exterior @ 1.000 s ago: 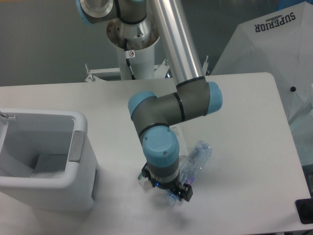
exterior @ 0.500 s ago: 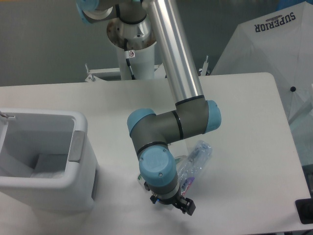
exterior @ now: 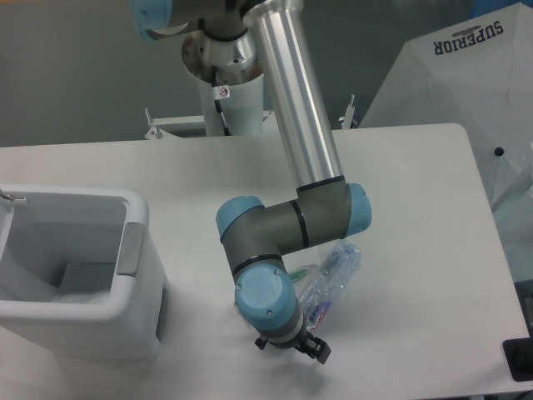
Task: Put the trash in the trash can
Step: 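Lower the gripper onto the bottle cap end and close on it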
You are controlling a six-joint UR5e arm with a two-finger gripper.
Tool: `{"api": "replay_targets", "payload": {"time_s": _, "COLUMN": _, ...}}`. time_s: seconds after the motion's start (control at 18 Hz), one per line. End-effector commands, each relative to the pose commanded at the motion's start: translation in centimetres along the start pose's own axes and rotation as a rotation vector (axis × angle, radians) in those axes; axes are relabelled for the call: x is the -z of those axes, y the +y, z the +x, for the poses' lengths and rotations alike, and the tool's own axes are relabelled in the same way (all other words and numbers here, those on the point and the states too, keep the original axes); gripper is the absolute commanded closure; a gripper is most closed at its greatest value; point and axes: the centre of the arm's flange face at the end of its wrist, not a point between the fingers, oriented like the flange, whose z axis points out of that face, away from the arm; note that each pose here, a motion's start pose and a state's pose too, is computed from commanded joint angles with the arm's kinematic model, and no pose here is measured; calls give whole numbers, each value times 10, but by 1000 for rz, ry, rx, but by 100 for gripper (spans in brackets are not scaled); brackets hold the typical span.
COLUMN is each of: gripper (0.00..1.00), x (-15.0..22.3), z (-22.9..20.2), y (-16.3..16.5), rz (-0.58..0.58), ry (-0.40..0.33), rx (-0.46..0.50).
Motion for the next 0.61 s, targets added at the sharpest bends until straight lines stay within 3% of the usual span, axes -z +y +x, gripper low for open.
{"api": "replay_targets", "payload": {"time_s": 0.17, "gripper": 33, "x": -1, "z": 1, "y": 1, "rz": -7, "ry": 8, "rx": 0}}
{"api": "replay_targets", "payload": {"time_s": 0.61, "gripper": 78, "x": 0, "z": 2, "y": 1, "rz": -10, "ry": 19, "rx": 7}}
